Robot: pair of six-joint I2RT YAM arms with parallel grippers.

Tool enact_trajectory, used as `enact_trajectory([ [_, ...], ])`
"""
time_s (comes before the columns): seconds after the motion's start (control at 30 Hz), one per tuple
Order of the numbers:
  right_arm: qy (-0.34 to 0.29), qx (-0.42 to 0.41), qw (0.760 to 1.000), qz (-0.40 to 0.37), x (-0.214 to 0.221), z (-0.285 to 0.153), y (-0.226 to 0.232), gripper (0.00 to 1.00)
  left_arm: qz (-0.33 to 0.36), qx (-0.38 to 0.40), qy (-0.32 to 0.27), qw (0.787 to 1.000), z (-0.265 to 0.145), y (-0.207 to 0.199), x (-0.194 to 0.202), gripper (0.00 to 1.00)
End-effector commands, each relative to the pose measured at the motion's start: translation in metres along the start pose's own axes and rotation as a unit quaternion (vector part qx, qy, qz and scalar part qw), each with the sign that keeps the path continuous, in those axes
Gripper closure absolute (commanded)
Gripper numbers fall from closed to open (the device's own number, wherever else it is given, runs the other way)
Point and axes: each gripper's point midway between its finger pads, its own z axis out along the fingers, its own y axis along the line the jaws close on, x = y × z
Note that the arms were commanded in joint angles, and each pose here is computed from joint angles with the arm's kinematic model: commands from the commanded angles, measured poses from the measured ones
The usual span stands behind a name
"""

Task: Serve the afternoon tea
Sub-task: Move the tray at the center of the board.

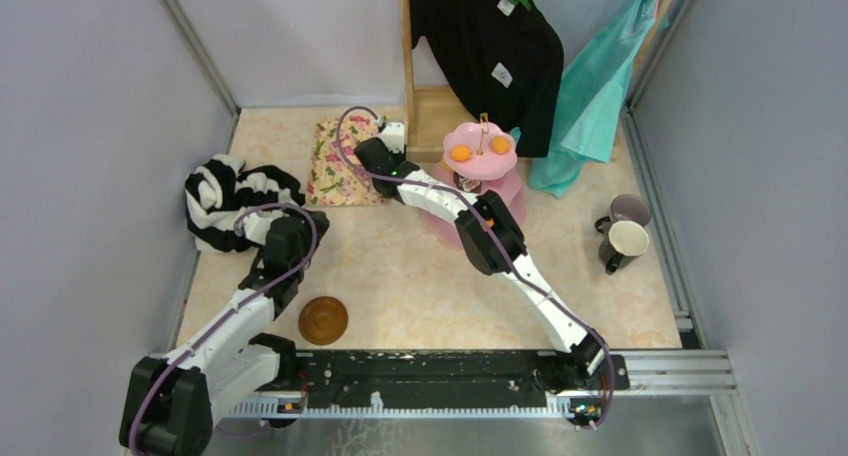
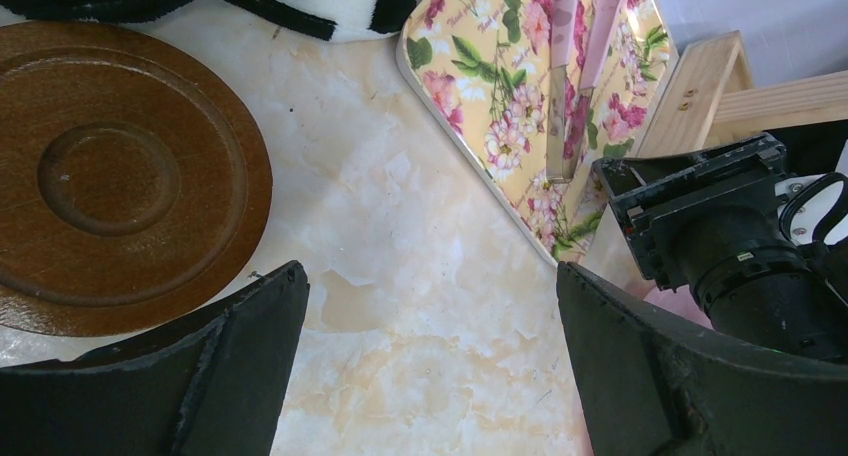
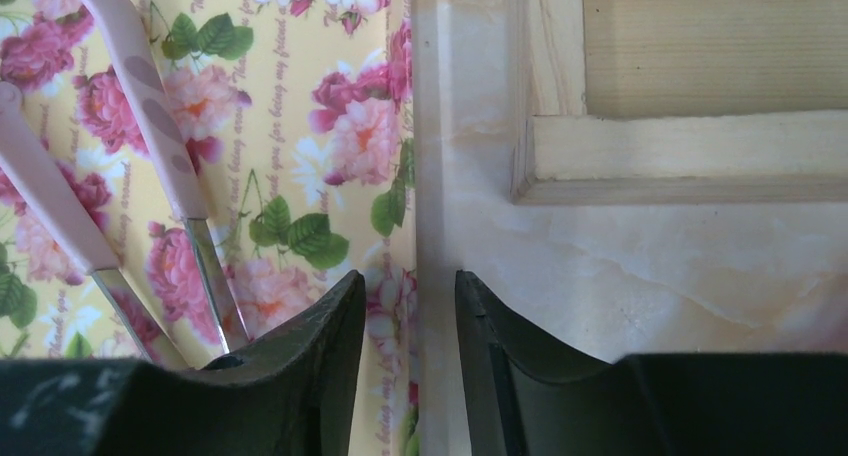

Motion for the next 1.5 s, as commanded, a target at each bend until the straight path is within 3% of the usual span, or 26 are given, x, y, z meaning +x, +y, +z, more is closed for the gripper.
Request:
enact_trajectory([
  [0.0,-0.046,-0.025,0.999,0.001,-0.052,-0.028,0.014,0.60,-0.002,0.008,-0.006,1.000,-0.001,-0.008,-0.005,0.02],
  [0.5,-0.118,-0.029,0.992,-0.037,-0.089,-0.097,0.024,0.52,-0.016,-0.008,-0.049,0.999,-0.004,-0.018,-0.032,0.02],
  [0.73,-0.128,-0.064,0.989,-0.032,-0.093,-0.138,0.021,0.53,-0.093,-0.056,-0.071,0.992,-0.006,0.006,-0.046,0.04],
  [0.9,-0.114,-0.160,0.978,-0.074,-0.077,-0.171,0.043,0.61,-0.196,-0.107,-0.071,0.972,-0.003,0.035,-0.058,0.09],
  [1.07,-0.055,-0.253,0.953,-0.155,-0.038,-0.190,0.081,0.78,-0.296,-0.170,-0.065,0.938,-0.007,0.065,-0.053,0.14],
  [1.27,-0.019,-0.342,0.918,-0.201,-0.002,-0.217,0.120,1.00,-0.354,-0.222,-0.093,0.904,-0.016,0.088,-0.052,0.21],
  [1.47,0.012,-0.430,0.874,-0.226,0.025,-0.242,0.156,1.00,-0.366,-0.220,-0.145,0.892,-0.027,0.094,-0.073,0.19],
])
